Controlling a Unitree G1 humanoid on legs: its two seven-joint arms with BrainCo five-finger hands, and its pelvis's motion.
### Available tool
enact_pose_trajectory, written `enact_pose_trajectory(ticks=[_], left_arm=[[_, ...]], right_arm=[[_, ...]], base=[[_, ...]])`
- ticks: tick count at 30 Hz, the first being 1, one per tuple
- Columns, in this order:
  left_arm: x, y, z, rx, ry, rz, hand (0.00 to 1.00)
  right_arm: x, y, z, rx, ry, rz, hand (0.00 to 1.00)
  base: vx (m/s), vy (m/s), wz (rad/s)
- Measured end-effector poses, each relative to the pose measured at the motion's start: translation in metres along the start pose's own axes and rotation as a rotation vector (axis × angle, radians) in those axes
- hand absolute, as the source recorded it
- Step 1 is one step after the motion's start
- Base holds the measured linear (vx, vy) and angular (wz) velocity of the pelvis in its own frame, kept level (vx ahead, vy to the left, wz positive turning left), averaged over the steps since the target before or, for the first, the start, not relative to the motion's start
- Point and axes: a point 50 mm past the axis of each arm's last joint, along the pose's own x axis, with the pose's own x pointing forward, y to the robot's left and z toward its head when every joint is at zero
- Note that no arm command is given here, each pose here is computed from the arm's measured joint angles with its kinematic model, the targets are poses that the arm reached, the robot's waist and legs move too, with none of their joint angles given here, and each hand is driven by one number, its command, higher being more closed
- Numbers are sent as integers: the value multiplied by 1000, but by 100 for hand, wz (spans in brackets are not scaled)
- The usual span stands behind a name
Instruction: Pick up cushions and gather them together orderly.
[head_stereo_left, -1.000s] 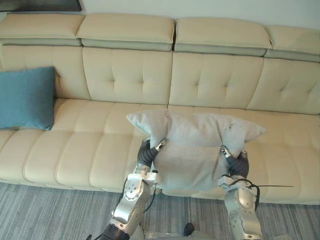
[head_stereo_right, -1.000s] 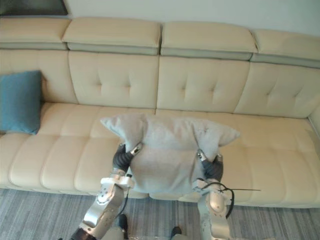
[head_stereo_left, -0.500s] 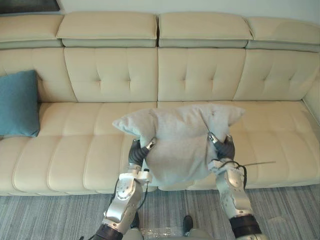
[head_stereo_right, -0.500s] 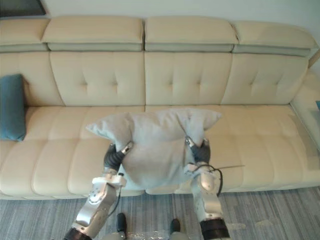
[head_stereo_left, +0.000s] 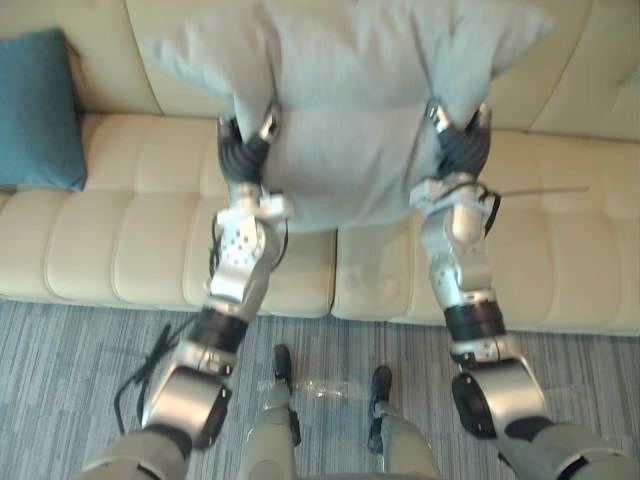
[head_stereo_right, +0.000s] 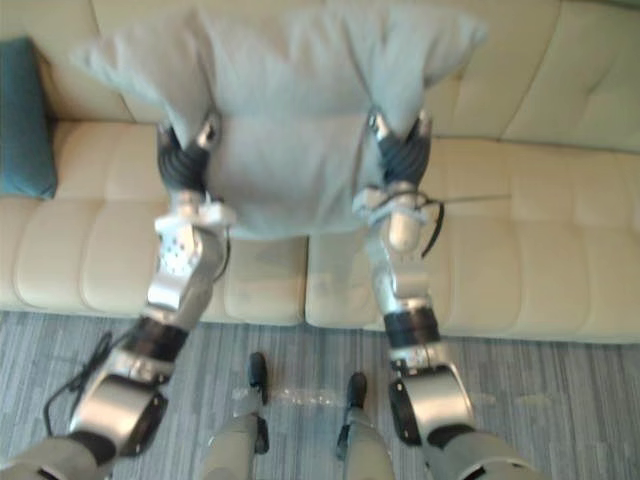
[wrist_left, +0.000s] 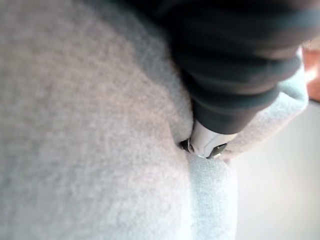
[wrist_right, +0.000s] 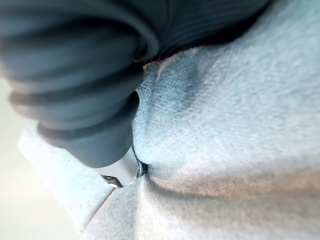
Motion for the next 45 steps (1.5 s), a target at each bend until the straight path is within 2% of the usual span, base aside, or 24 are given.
enact_pose_trajectory(ticks=[4, 8, 9, 18, 22, 25, 27, 30, 34, 37, 40, 41, 44, 45], left_arm=[[36, -4, 21, 36, -42, 20, 100], [60, -19, 50, -20, -91, 13, 100], [63, -19, 55, -35, -101, 15, 0], [73, -9, 67, -130, -112, 104, 0], [71, 6, 61, -129, -100, 141, 0], [63, 45, 50, -72, -83, 196, 0], [52, 82, 38, -28, -48, 270, 0], [41, 116, 35, 10, -39, 331, 0], [20, 141, 30, 36, -39, 351, 0], [-15, 155, 11, 76, 18, 336, 0], [-69, 162, -22, 92, 143, 340, 0], [-89, 162, -35, 96, 202, 339, 0], [-183, 148, -86, 128, 521, 268, 0], [-199, 145, -92, 134, 577, 255, 0]], right_arm=[[27, 14, 19, -13, -43, -19, 100], [46, 25, 41, 20, -94, -62, 100], [49, 27, 45, 26, -98, -69, 0], [63, 22, 66, 28, -142, -92, 0], [68, 3, 75, 13, -165, -115, 0], [67, -18, 84, -6, -210, -125, 0], [62, -56, 85, -26, -214, -195, 0], [55, -99, 88, -45, -205, -275, 0], [42, -125, 77, -95, -163, -291, 0], [12, -143, 59, -170, -117, -261, 0], [-27, -154, 37, -232, -44, -212, 0], [-44, -158, 25, -246, 1, -208, 0], [-130, -169, -31, -277, 264, -225, 0], [-145, -170, -40, -276, 317, -232, 0]], base=[[-23, 4, 2], [19, -2, 3], [40, -15, -2], [36, -30, -1], [23, -60, 13], [2, -85, -2], [-2, -81, -9], [6, -79, -7], [-8, -96, -5], [-9, -96, 2], [6, -83, 2], [21, -66, 4], [71, -94, 8], [98, -94, 8]])
